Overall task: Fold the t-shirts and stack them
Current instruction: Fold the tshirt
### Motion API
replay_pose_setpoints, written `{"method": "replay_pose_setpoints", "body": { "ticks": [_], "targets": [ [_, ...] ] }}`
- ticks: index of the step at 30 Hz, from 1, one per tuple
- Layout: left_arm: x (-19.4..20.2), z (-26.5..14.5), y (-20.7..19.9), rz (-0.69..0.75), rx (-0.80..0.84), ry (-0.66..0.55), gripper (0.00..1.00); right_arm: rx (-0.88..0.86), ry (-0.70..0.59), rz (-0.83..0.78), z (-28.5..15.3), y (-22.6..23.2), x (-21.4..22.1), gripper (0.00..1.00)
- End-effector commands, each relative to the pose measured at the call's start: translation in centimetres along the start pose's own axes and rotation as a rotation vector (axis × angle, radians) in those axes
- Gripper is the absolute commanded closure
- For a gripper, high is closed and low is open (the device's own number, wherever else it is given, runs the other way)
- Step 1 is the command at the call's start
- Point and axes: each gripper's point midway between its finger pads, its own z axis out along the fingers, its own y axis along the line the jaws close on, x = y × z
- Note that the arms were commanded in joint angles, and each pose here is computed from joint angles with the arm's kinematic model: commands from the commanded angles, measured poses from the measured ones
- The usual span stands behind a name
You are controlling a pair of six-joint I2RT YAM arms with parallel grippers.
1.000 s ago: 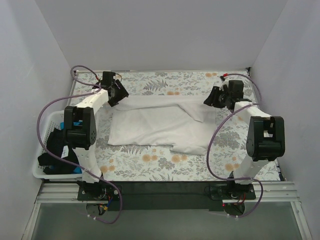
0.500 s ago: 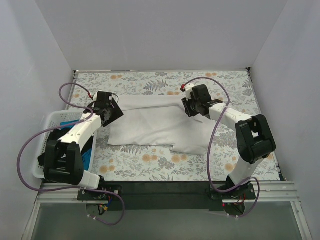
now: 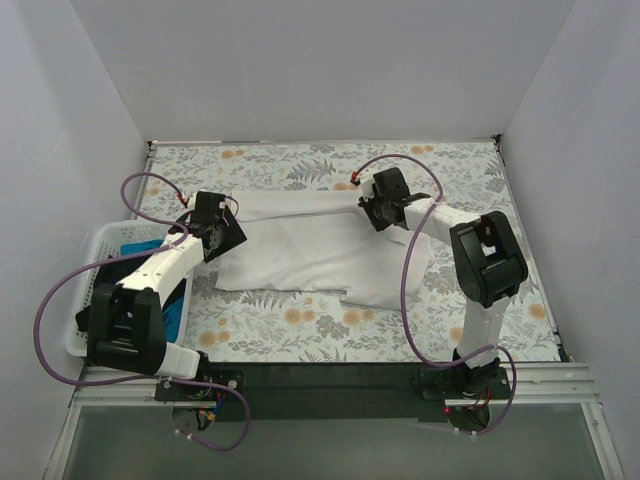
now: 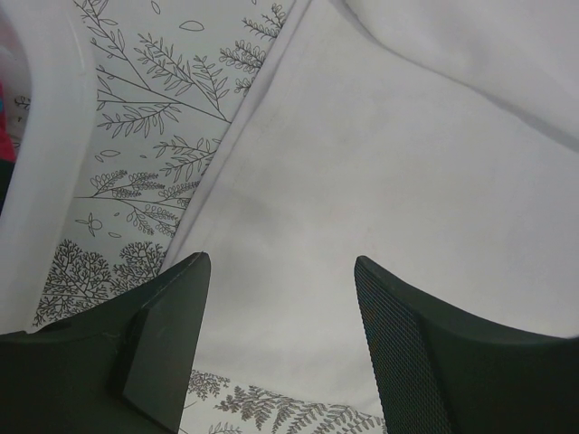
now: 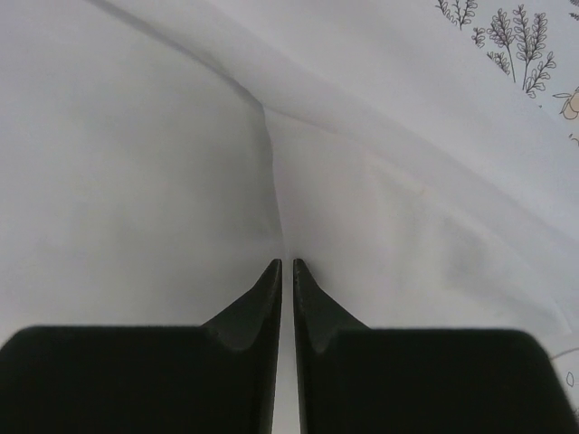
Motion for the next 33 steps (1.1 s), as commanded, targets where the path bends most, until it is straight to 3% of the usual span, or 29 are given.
{"method": "replay_pose_setpoints", "body": {
  "ticks": [1, 14, 33],
  "targets": [
    [-1.4, -0.9, -0.4, 0.001, 0.018, -0.059, 0.36, 0.046, -0.029, -0.033, 0.0, -1.4, -1.9, 0.86],
    [-1.3, -0.8, -0.4, 0.009, 0.019, -0.051, 0.36, 0.13, 0.018, -0.008, 0.8, -5.2, -1.6, 0.84],
    [-1.0, -0.6, -0.8, 0.011, 0.035, -0.031, 0.37, -0.045, -0.009, -0.017, 0.3, -1.8, -1.4, 0.77]
  ]
}}
